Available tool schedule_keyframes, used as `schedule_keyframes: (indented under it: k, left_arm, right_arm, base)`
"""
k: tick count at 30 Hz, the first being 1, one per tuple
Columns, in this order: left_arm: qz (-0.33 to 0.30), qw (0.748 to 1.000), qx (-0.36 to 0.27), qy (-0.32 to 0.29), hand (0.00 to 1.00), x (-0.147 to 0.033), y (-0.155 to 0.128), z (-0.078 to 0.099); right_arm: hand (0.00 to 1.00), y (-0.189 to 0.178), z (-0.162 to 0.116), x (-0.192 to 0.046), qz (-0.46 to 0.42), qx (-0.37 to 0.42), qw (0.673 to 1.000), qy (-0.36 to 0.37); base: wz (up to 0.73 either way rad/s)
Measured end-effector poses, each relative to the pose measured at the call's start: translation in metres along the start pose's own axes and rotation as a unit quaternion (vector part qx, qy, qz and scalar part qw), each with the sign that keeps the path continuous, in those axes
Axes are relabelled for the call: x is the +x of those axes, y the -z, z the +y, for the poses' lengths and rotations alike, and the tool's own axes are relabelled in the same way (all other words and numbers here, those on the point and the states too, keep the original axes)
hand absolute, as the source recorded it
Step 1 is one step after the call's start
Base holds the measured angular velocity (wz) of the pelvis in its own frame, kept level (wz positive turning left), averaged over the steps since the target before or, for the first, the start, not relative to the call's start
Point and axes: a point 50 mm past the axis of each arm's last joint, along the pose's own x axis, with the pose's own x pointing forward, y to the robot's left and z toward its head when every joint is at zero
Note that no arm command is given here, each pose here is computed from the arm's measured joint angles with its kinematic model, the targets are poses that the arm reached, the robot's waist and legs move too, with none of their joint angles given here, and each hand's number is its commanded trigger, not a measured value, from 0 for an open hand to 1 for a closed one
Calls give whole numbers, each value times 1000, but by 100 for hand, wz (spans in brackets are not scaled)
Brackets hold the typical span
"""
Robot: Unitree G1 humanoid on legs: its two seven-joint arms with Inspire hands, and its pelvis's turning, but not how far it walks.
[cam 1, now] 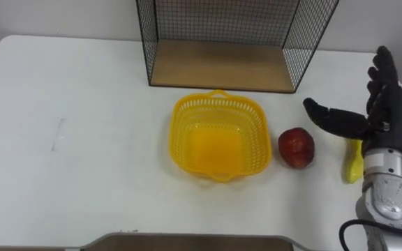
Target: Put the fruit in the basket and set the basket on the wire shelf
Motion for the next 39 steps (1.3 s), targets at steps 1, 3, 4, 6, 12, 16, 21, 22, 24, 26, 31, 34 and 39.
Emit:
schedule_keyframes:
  k: [1,3,4,6,12,16,21,22,24,26,31,34,39]
  left_arm:
    - [0,1000,0,1,0,0,0,0]
    - [-3,1000,-1,1,0,0,-2,0]
    - [-4,1000,-1,1,0,0,-3,0]
    - [-4,1000,-1,2,0,0,-3,0]
    - [-9,1000,-2,2,0,1,-7,0]
    - [-8,1000,-2,2,0,1,-7,0]
    - [-8,1000,0,0,0,1,-6,0]
    - [-8,1000,1,1,0,1,-6,-1]
    - [-9,1000,3,2,0,1,-7,-1]
    - [-10,1000,6,4,0,1,-6,-2]
    - [-9,1000,9,6,0,1,-7,-4]
    - [-8,1000,9,6,0,2,-8,-3]
    - [-8,1000,9,6,0,2,-8,-3]
  right_arm:
    - [0,3,3,-1,9,-2,1000,-11]
    - [0,5,5,-2,16,-4,1000,-24]
    - [0,6,6,-2,18,-4,999,-27]
    - [0,7,6,-2,20,-5,999,-31]
    - [0,13,8,-4,26,-41,998,-43]
    - [0,17,12,-6,32,-48,997,-53]
    - [0,21,13,-7,41,-50,996,-56]
    - [0,21,13,-7,41,-50,996,-56]
    - [0,21,13,-7,41,-50,996,-56]
    - [0,21,13,-7,41,-50,996,-56]
    - [0,23,13,-8,46,-51,996,-56]
    - [0,28,12,-9,57,-54,995,-58]
    - [0,31,13,-10,63,-55,995,-61]
  base:
    - [7]
    - [5]
    - [0]
    - [0]
    - [0]
    - [0]
    - [0]
    - [0]
    - [0]
    - [0]
    - [0]
    - [0]
    - [0]
